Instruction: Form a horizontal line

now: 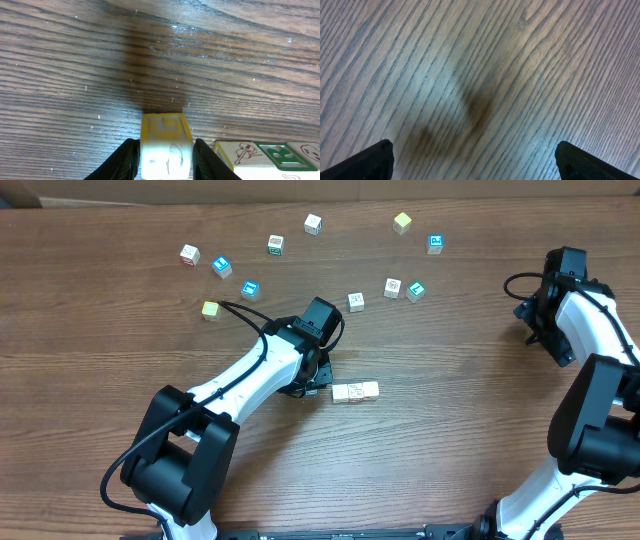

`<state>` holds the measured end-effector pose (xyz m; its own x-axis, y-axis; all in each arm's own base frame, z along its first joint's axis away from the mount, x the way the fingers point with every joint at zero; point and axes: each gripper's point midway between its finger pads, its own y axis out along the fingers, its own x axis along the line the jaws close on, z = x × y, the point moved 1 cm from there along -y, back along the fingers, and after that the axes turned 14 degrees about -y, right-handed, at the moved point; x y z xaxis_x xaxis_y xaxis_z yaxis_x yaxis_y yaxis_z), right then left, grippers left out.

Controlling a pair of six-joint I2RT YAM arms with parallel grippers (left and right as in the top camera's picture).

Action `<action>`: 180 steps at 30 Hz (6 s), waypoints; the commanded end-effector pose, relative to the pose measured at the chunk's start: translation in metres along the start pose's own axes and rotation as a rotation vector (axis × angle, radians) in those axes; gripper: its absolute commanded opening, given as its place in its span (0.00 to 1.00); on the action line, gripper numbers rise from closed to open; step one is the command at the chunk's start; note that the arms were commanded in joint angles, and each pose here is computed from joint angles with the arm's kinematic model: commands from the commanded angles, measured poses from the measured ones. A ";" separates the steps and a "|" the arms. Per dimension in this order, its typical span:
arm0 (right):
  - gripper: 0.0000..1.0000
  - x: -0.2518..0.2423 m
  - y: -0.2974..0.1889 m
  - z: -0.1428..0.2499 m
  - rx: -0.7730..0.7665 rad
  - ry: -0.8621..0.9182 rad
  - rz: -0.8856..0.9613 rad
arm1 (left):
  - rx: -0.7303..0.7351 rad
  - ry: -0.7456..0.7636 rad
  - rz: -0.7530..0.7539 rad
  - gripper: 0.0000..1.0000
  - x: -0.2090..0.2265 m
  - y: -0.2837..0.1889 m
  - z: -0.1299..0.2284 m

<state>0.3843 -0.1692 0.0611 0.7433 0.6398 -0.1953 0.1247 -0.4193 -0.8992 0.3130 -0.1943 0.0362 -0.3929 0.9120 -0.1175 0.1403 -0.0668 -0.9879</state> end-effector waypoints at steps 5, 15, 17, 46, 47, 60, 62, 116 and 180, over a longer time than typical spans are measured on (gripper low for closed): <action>1.00 0.002 0.001 -0.006 -0.012 0.001 0.005 | 0.002 -0.006 -0.014 0.35 0.003 0.004 0.004; 1.00 0.002 0.001 -0.005 -0.012 0.001 0.005 | -0.077 -0.008 0.016 0.38 -0.006 0.003 -0.012; 1.00 0.002 0.001 -0.005 -0.012 0.001 0.005 | -0.096 -0.011 0.016 0.38 -0.007 0.003 -0.016; 1.00 0.002 0.001 -0.006 -0.012 0.001 0.005 | -0.009 -0.004 0.055 0.04 -0.012 0.003 -0.001; 1.00 0.002 0.001 -0.006 -0.012 0.001 0.005 | -0.003 -0.003 0.053 0.04 -0.012 0.003 0.001; 1.00 0.002 0.001 -0.006 -0.012 0.001 0.005 | 0.037 -0.003 0.031 0.04 -0.005 0.004 0.009; 1.00 0.002 0.001 -0.006 -0.012 0.001 0.005 | 0.046 -0.003 0.032 0.04 -0.006 0.003 0.010; 1.00 0.002 0.001 -0.006 -0.012 0.001 0.005 | 0.121 -0.111 -0.032 0.07 0.011 0.003 0.025; 1.00 0.002 0.001 -0.006 -0.012 0.001 0.005 | 0.137 -0.123 0.006 0.05 0.003 0.003 0.026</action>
<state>0.3842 -0.1691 0.0611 0.7430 0.6402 -0.1953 0.1245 -0.4189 -0.8995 0.2930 -0.2003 0.0331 -0.4956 0.8586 -0.1307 0.0361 -0.1300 -0.9909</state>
